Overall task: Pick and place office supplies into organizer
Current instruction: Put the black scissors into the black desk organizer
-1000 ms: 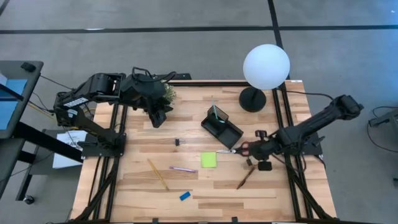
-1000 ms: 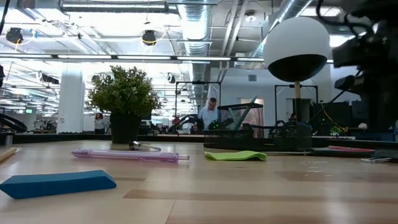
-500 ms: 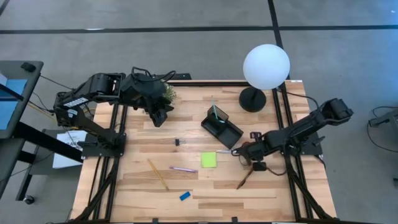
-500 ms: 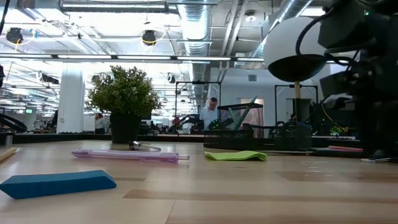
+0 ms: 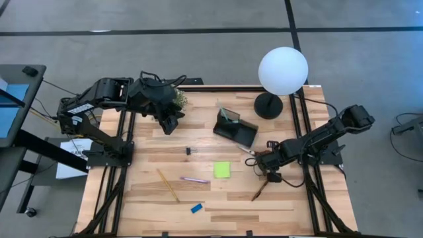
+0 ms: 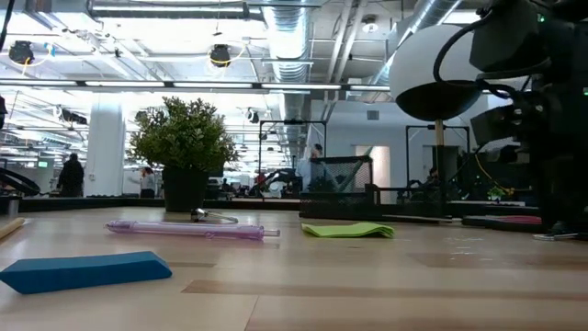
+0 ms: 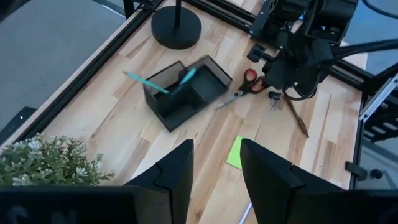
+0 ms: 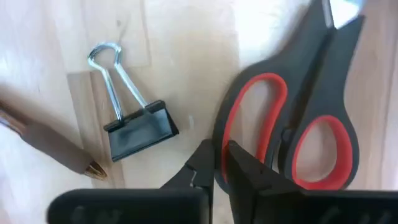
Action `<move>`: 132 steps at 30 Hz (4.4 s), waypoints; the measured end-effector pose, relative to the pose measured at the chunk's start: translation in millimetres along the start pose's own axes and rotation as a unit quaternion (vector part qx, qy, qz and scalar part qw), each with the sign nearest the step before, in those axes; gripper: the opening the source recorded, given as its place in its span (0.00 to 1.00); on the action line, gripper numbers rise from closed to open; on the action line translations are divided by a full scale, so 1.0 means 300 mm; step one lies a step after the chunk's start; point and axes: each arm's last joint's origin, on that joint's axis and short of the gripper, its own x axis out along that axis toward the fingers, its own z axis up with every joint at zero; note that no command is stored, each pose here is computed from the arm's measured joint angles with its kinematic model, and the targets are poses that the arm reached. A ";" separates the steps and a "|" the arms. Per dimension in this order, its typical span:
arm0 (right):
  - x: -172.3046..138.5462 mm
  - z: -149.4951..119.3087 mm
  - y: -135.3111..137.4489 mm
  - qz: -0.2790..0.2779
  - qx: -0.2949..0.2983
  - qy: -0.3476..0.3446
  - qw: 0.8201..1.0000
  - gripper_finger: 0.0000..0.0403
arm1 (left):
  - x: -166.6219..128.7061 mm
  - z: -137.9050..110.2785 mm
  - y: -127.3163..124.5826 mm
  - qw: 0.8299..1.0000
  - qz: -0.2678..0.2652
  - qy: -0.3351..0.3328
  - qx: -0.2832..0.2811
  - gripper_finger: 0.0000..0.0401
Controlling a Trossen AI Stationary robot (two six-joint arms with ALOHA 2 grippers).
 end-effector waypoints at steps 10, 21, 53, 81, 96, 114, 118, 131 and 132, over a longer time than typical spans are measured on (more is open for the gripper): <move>-0.100 0.020 0.096 0.141 0.003 -0.056 0.988 0.02 | 0.130 -0.004 -0.064 0.997 -0.030 0.065 0.042 0.32; -0.344 0.138 0.127 0.214 0.086 -0.189 0.954 0.01 | 0.436 -0.016 -0.207 0.967 -0.095 0.104 0.213 0.32; -0.526 0.339 -0.005 0.358 0.237 -0.353 0.831 0.03 | 0.620 -0.096 -0.422 0.836 -0.104 0.012 0.539 0.32; -0.549 0.346 0.011 0.367 0.202 -0.389 0.820 0.03 | 0.620 -0.103 -0.412 0.844 -0.090 0.031 0.528 0.31; -0.555 0.348 0.011 0.370 0.197 -0.398 0.816 0.05 | 0.620 -0.113 -0.403 0.861 -0.092 0.055 0.497 0.06; -0.726 0.190 0.002 0.375 0.146 -0.476 0.782 0.15 | 0.536 -0.085 -0.369 0.927 -0.070 0.055 0.365 0.06; -0.772 0.141 -0.003 0.371 0.132 -0.505 0.768 0.15 | 0.527 -0.062 -0.361 0.935 -0.054 0.030 0.349 0.06; -0.833 0.038 0.050 0.344 0.087 -0.561 0.748 0.15 | 0.341 0.252 -0.169 0.925 -0.129 -0.275 0.229 0.06; -0.832 0.034 0.061 0.342 0.080 -0.561 0.750 0.15 | 0.323 0.269 -0.146 0.919 -0.134 -0.290 0.229 0.06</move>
